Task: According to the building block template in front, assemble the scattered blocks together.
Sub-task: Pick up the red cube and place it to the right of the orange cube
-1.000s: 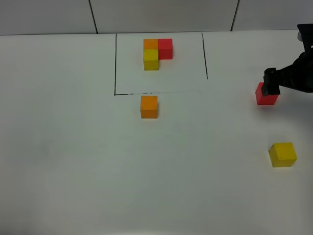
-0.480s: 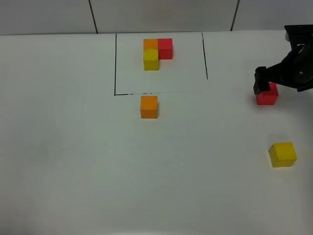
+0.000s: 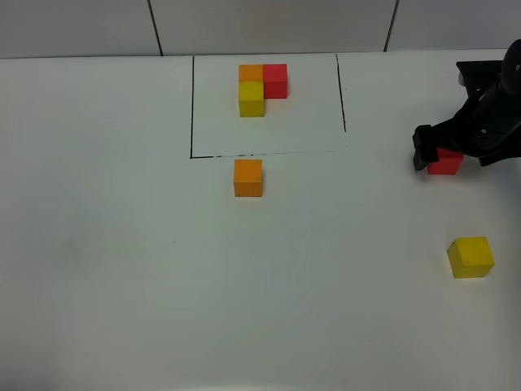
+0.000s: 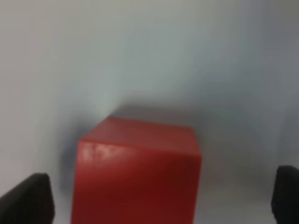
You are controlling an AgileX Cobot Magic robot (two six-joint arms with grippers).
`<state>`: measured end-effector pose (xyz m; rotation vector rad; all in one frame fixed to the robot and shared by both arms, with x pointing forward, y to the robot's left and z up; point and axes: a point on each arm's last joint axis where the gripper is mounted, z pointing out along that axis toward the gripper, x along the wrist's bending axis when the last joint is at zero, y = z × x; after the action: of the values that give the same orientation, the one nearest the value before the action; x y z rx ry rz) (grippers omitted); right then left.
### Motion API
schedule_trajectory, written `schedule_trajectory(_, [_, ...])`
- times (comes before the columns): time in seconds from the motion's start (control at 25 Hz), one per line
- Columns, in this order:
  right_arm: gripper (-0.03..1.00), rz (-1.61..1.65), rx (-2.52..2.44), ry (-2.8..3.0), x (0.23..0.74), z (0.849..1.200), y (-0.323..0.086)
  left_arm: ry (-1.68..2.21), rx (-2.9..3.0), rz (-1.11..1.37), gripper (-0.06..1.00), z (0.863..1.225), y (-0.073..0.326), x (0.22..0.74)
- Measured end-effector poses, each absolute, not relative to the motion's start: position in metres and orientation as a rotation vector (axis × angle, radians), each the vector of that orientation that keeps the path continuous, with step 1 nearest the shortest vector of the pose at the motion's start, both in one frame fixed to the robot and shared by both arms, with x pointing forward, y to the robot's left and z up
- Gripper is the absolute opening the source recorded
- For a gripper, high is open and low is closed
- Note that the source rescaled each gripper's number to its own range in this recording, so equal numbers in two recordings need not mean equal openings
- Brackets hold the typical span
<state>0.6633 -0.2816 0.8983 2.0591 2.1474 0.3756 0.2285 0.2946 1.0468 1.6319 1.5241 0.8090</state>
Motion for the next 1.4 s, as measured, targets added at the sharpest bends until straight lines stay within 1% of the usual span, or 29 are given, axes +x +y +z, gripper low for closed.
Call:
schedule_trajectory(0.04, [0.81, 0.365, 2.059, 2.154, 0.663, 0.896, -0.282, 1.524, 1.632, 0.809, 0.60, 1.047, 0.295, 0.229])
schedule_trajectory(0.08, [0.72, 0.352, 2.051, 2.161, 0.663, 0.896, -0.282, 1.524, 1.632, 0.809, 0.60, 1.047, 0.295, 0.229])
schedule_trajectory(0.16, [0.47, 0.321, 2.025, 2.180, 0.664, 0.897, -0.284, 1.524, 1.632, 0.809, 0.60, 1.047, 0.295, 0.229])
schedule_trajectory(0.2, [0.26, 0.305, 2.018, 2.190, 0.664, 0.899, -0.284, 1.524, 1.632, 0.809, 0.60, 1.047, 0.295, 0.229])
schedule_trajectory(0.24, [0.02, 0.292, 2.007, 2.197, 0.664, 0.900, -0.285, 1.524, 1.632, 0.809, 0.60, 1.047, 0.295, 0.229])
schedule_trajectory(0.4, [0.01, 0.253, 1.937, 2.256, 0.667, 0.906, -0.285, 1.524, 1.632, 0.809, 0.60, 1.047, 0.295, 0.229])
schedule_trajectory(0.52, [0.01, 0.230, 1.816, 2.351, 0.669, 0.912, -0.274, 1.524, 1.632, 0.809, 0.60, 1.047, 0.295, 0.229])
schedule_trajectory(0.68, [0.01, 0.158, 1.436, 2.622, 0.664, 0.917, -0.236, 1.524, 1.632, 0.809, 0.60, 1.047, 0.295, 0.229])
schedule_trajectory(0.8, [0.01, 0.029, 0.984, 2.862, 0.648, 0.916, -0.195, 1.524, 1.632, 0.809, 0.60, 1.047, 0.295, 0.229])
schedule_trajectory(0.92, [0.01, -0.049, 0.564, 2.975, 0.632, 0.916, -0.151, 1.524, 1.632, 0.809, 0.60, 1.047, 0.295, 0.229])
schedule_trajectory(1.04, [0.01, -0.079, 0.267, 3.003, 0.619, 0.916, -0.121, 1.524, 1.632, 0.809, 0.60, 1.047, 0.295, 0.229])
schedule_trajectory(1.16, [0.01, -0.034, 0.094, 2.987, 0.616, 0.921, -0.101, 1.524, 1.632, 0.809, 0.60, 1.047, 0.295, 0.229])
schedule_trajectory(1.32, [0.01, 0.072, 0.038, 2.921, 0.625, 0.934, -0.083, 1.524, 1.632, 0.809, 0.60, 1.047, 0.295, 0.229])
schedule_trajectory(1.4, [0.01, 0.103, 0.033, 2.915, 0.631, 0.934, -0.078, 1.524, 1.632, 0.809, 0.60, 1.047, 0.295, 0.229])
